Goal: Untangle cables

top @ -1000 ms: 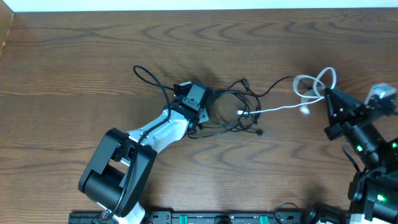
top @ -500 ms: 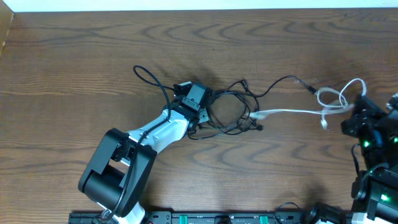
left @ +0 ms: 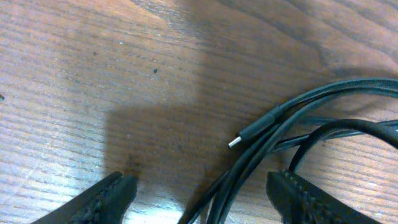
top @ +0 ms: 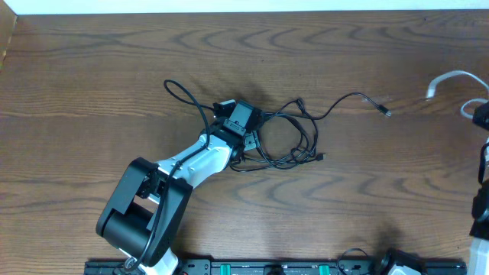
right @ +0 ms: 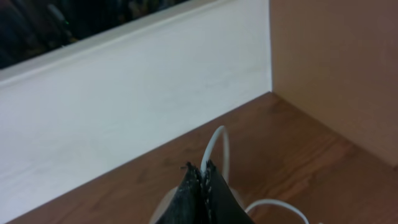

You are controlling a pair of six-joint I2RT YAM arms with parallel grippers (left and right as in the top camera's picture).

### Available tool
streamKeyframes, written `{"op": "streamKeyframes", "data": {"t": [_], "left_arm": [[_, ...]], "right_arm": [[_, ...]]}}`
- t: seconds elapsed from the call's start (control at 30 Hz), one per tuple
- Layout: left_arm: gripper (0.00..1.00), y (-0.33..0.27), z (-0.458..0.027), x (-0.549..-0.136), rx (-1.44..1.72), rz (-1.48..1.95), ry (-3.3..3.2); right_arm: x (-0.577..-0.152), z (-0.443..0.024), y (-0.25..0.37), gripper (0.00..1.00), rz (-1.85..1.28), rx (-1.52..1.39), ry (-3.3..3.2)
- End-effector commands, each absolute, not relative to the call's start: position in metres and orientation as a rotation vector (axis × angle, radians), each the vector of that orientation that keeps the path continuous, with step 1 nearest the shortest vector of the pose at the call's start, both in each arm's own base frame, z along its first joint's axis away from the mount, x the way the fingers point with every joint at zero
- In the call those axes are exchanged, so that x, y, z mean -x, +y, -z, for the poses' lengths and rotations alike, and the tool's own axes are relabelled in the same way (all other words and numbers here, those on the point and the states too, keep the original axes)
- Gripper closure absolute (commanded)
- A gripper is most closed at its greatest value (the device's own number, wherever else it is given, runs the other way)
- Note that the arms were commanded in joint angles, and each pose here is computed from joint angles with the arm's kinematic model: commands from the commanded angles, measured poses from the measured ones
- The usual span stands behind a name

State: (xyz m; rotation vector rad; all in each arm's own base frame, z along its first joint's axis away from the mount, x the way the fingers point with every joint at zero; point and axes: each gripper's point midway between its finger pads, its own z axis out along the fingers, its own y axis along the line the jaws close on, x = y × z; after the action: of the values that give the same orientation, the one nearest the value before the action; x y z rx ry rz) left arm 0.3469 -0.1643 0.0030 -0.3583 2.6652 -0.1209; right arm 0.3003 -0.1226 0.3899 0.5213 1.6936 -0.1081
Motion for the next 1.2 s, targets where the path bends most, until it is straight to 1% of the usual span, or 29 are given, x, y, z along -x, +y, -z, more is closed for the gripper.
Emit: {"op": "streamKeyframes", "data": {"t": [0.0,0.07,0.1,0.37,0.53,0.63,0.77,0.9,1.17], "left_arm": [[0.09,-0.161,0.002,-0.345,0.361,0.098,2.684],[0.08,-0.161,0.002,-0.345,0.361,0.098,2.684],[0.02,-0.161,0.002,-0.345,0.361,0.098,2.684],[0.02,-0.163,0.001,-0.347,0.360,0.110,2.679],[0.02,-0.183,-0.016,-0.343,0.274,0.265,2.697],[0.02,-0.195,-0.051,-0.344,0.134,0.368,2.642],[0.02,-0.194,-0.109,-0.338,0.050,0.437,2.532],[0.02,-0.181,-0.159,-0.314,0.041,0.475,2.464],[0.02,-0.154,-0.227,-0.271,0.000,0.525,2.318]], "right_arm": [[-0.301,-0.399,-0.127,0.99,0.149,-0.506,1.691],[-0.301,-0.402,-0.127,0.99,0.149,-0.502,1.679],[-0.302,-0.404,-0.128,0.99,0.150,-0.499,1.671],[-0.306,-0.424,-0.118,0.99,0.107,-0.434,1.610],[-0.307,-0.424,-0.117,0.99,0.098,-0.426,1.613],[-0.307,-0.424,-0.117,0.99,0.098,-0.426,1.610],[-0.307,-0.424,-0.117,0.99,0.098,-0.426,1.611],[-0.307,-0.424,-0.115,0.99,0.093,-0.421,1.612],[-0.307,-0.424,-0.115,0.99,0.114,-0.399,1.620]]}}
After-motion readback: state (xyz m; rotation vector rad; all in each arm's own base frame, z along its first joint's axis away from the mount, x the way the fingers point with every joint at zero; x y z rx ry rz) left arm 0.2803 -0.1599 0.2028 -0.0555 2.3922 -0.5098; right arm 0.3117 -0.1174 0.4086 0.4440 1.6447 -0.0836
